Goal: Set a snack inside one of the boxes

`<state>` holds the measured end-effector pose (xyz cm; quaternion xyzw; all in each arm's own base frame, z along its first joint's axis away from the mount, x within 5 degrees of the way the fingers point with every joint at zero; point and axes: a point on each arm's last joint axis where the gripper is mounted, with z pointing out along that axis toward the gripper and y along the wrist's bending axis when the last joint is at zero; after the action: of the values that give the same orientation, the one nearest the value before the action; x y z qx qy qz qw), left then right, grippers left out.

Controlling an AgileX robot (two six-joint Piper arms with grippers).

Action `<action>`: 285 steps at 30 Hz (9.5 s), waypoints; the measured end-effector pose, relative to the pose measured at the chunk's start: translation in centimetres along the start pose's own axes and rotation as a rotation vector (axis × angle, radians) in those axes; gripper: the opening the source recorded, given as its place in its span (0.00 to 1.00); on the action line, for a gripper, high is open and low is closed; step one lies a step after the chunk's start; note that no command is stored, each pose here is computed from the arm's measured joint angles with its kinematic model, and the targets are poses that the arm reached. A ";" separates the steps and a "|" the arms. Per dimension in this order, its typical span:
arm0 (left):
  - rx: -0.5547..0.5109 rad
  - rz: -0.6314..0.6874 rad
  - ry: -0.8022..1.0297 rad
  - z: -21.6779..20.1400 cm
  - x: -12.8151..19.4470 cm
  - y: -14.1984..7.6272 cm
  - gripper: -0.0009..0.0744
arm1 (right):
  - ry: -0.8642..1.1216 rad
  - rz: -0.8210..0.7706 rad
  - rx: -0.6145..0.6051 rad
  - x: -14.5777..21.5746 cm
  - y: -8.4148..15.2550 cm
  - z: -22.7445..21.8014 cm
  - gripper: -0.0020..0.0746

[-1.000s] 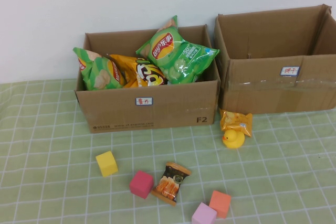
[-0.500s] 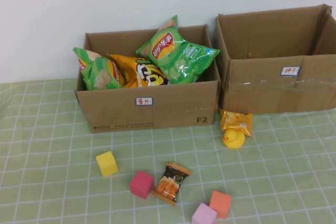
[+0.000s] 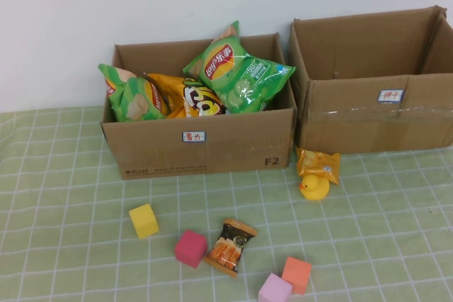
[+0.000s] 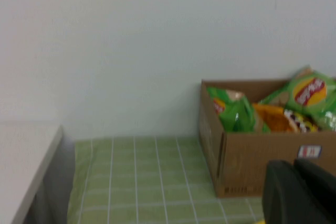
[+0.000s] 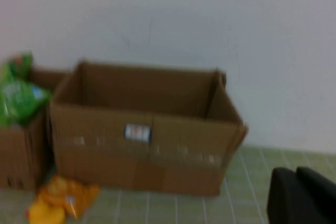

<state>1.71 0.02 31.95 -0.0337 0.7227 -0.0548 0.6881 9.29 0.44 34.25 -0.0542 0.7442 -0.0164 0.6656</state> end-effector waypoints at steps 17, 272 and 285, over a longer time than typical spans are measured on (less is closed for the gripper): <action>0.199 -0.067 0.366 5.5 2.5 -2.0 0.01 | 0.531 -0.093 -0.092 9.2 1.0 10.2 0.02; 0.094 0.377 0.367 7.2 5.5 -0.2 0.05 | 0.824 -0.232 -0.652 13.1 16.4 29.3 0.03; 0.094 0.376 0.366 7.1 5.4 -0.2 0.05 | 0.844 -0.261 -0.609 17.9 16.9 31.2 0.83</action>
<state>8.56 -1.10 26.25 0.1437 0.8253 0.0356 0.5449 37.28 16.88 11.43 -0.3256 0.9053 0.0973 0.2549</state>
